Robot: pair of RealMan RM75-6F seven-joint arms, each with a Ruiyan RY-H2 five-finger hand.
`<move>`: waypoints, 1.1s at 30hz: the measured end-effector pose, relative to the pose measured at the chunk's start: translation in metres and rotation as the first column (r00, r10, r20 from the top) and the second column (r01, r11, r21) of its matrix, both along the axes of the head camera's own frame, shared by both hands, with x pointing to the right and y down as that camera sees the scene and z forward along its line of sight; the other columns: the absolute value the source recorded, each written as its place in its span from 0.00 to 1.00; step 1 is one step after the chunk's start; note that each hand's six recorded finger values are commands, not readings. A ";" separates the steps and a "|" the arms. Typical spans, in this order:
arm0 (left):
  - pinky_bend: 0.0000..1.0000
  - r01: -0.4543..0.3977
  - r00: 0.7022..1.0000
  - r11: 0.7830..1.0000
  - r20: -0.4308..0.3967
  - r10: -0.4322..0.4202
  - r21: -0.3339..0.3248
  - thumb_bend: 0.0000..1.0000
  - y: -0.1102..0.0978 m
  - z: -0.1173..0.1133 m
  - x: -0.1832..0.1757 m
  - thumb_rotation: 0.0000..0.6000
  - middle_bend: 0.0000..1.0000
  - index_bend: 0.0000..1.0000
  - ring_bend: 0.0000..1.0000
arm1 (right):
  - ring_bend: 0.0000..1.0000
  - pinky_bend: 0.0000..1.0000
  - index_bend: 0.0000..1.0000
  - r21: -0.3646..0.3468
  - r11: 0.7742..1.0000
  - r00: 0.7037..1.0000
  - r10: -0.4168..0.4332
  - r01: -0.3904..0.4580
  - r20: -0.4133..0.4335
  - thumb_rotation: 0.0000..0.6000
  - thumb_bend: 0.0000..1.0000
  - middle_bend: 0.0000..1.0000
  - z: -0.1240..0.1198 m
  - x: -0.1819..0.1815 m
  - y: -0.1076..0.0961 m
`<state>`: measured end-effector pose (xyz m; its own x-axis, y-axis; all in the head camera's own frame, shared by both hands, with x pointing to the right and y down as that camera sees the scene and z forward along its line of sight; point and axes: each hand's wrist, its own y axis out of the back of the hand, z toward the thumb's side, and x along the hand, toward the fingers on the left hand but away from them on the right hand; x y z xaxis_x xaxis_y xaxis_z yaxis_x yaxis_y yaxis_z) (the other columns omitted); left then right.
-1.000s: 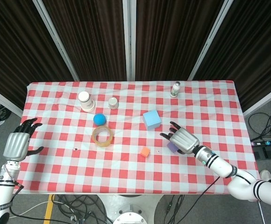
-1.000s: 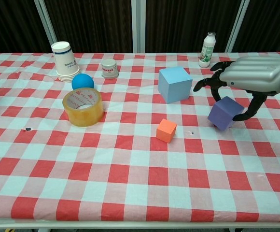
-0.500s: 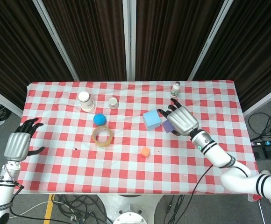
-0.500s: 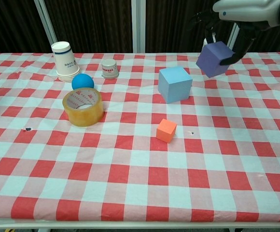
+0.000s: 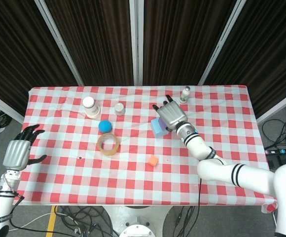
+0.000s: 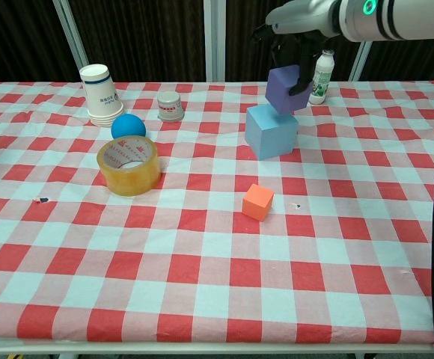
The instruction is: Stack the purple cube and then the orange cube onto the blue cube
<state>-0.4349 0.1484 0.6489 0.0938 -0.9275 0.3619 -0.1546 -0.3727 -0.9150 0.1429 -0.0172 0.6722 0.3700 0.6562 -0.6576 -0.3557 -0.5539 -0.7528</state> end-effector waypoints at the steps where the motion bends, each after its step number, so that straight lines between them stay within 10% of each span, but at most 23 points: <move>1: 0.29 0.000 1.000 1.000 -0.002 0.000 0.000 0.11 0.000 0.000 0.000 1.00 0.25 0.29 0.16 | 0.20 0.00 0.15 -0.004 1.000 1.000 0.004 -0.004 -0.007 1.00 0.15 0.54 0.002 -0.003 0.000; 33: 0.29 0.009 1.000 1.000 -0.028 -0.009 -0.009 0.11 0.000 0.001 -0.003 1.00 0.25 0.29 0.16 | 0.21 0.00 0.16 -0.003 0.995 0.989 0.102 -0.103 -0.106 1.00 0.15 0.54 0.023 -0.028 0.002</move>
